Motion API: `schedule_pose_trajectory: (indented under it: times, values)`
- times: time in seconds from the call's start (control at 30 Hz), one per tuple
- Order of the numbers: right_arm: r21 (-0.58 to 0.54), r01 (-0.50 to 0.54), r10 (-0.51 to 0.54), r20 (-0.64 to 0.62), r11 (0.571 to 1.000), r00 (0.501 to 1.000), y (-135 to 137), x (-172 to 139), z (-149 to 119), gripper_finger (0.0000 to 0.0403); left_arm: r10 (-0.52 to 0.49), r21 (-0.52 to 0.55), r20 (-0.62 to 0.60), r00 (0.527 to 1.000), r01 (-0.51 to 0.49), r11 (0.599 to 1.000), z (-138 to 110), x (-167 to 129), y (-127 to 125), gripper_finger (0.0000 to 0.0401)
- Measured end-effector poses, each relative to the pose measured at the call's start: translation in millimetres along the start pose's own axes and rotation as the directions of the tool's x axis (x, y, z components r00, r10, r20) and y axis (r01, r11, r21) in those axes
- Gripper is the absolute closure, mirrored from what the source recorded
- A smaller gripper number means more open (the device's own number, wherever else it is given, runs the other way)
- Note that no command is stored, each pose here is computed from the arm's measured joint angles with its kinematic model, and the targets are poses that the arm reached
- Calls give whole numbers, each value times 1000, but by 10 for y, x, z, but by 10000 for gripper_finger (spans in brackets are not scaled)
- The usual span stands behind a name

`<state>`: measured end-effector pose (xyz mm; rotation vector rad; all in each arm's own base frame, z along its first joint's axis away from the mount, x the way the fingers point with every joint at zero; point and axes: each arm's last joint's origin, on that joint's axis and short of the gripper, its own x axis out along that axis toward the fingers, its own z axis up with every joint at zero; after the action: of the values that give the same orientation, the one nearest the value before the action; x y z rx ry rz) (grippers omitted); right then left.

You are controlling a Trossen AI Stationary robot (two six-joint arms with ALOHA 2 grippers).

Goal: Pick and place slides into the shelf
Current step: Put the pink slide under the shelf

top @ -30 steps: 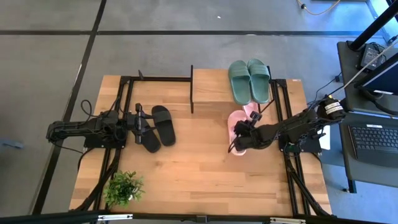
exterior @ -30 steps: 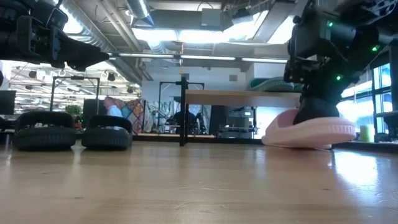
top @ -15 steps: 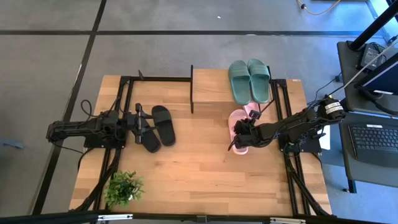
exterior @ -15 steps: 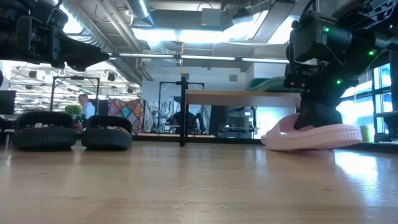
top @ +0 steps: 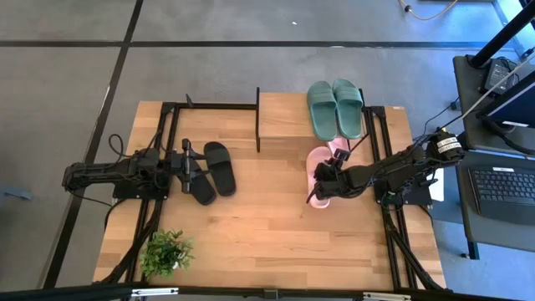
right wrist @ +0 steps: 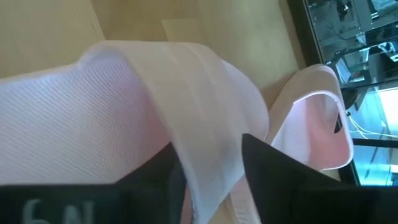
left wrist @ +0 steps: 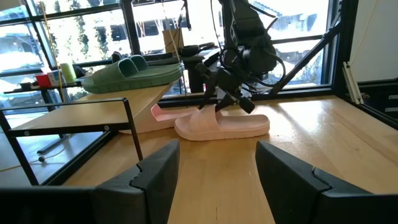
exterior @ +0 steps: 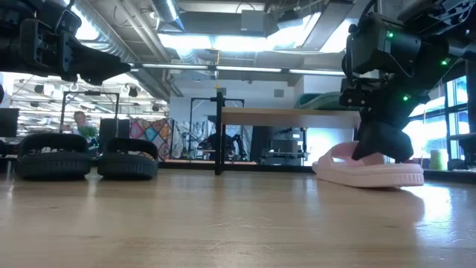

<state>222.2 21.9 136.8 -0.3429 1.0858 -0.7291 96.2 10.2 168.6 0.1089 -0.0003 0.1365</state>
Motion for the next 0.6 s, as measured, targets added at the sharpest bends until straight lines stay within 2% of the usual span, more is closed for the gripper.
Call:
schedule_pose_trajectory:
  times: [0.1,0.23,0.33,0.53,0.6]
  values:
    - [-6,-20,20,-8,1000,1000,-3,-21,33,226,0,0,0,1000,0,1000,0,0,0,197]
    - [-6,-128,128,-29,992,991,-2,-103,177,200,0,0,0,1000,0,1000,0,0,0,197]
    - [12,-215,216,-60,976,975,-20,-195,298,191,0,0,0,1000,0,1000,0,0,0,197]
    - [56,-259,263,-94,964,960,-68,-496,492,188,0,-1,0,1000,0,1000,-1,0,0,197]
    - [64,-370,375,-99,927,922,-15,-637,552,188,0,-1,0,1000,0,1000,0,0,0,197]
